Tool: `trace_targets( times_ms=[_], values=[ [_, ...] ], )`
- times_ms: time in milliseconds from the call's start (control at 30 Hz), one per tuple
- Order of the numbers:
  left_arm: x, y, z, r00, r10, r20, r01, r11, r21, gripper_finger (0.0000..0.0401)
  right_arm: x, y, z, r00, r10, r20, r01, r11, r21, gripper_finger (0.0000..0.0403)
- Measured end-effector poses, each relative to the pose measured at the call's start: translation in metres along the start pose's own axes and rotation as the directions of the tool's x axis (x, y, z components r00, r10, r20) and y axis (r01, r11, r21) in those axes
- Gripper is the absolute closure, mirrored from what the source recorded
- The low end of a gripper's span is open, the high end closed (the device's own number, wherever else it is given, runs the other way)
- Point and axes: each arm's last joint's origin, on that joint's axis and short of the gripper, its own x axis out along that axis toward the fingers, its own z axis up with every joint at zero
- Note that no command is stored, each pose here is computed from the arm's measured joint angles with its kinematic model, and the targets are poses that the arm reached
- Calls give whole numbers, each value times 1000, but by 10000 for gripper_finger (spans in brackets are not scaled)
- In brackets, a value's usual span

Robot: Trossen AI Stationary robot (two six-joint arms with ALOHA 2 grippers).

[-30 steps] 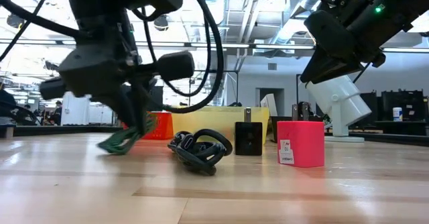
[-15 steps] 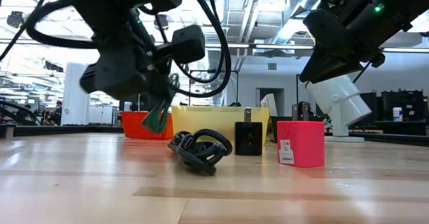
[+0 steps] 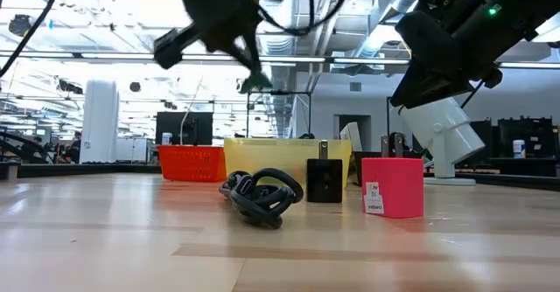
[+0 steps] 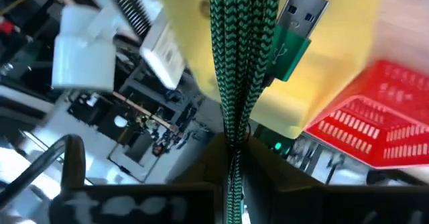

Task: Pick and place items into bin
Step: Put the green charger cable into the yellow bin

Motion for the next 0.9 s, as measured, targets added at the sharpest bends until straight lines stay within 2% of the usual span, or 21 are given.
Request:
trace_targets(
  times_ms=[167, 367, 567, 667, 767, 900],
  values=[
    [4, 20, -41, 995, -15, 95, 31, 985, -171, 394, 0, 0, 0, 1000, 1, 1, -1, 1000, 1, 254],
    [31, 28, -93, 973, -40, 227, 122, 925, -360, 394, 0, 0, 0, 1000, 1, 1, -1, 1000, 2, 255],
    [72, 22, -130, 957, -104, 269, 206, 899, -386, 394, 0, 0, 0, 1000, 3, 1, -3, 1000, 6, 257],
    [86, 17, -140, 942, -114, 316, 237, 893, -384, 394, 0, 1, 0, 1000, 3, 1, -3, 1000, 6, 256],
    [94, 18, -146, 924, -72, 376, 235, 882, -409, 393, 0, 0, 0, 1000, 3, 1, -3, 1000, 5, 258],
    [97, 25, -149, 884, 30, 467, 191, 888, -419, 393, 0, 0, 0, 1000, -4, 12, 4, 1000, 1, 261]
  ],
)
